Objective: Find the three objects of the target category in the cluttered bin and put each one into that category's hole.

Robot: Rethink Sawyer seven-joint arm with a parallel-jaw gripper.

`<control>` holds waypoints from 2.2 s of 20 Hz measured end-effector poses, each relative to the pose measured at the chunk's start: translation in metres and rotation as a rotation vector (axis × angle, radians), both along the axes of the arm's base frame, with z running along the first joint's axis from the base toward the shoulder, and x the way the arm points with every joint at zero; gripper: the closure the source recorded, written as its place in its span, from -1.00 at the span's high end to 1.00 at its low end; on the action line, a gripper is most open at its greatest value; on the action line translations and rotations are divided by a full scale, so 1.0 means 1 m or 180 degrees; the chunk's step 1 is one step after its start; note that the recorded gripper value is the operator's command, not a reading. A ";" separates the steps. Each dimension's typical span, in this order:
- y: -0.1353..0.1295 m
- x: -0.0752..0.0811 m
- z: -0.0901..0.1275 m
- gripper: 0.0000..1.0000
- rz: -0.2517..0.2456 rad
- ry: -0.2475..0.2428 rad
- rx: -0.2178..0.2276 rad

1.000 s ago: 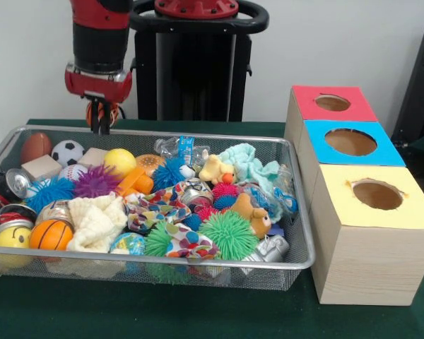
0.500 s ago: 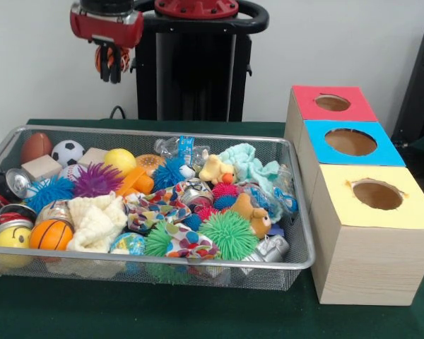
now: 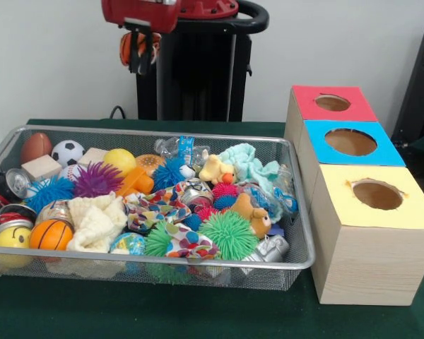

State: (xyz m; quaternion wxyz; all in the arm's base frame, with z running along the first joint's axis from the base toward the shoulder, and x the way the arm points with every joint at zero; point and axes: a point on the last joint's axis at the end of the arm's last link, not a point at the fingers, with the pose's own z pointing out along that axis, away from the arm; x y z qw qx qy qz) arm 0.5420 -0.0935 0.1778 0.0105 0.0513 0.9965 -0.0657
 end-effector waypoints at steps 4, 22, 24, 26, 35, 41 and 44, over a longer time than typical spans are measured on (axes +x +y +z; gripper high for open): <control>0.037 0.033 -0.012 -1.00 0.0160 -0.0043 0.0005; 0.130 0.044 -0.054 -1.00 -0.0388 0.0063 0.0031; 0.130 0.035 -0.048 -1.00 -0.0423 0.0069 0.0010; 0.129 0.019 -0.035 -1.00 -0.0467 0.0071 -0.0023; 0.142 -0.047 0.027 -1.00 -0.0509 -0.0062 -0.0134; 0.187 -0.070 0.039 -1.00 -0.0274 -0.0105 -0.0163; 0.219 -0.079 0.036 -1.00 -0.0132 -0.0094 -0.0161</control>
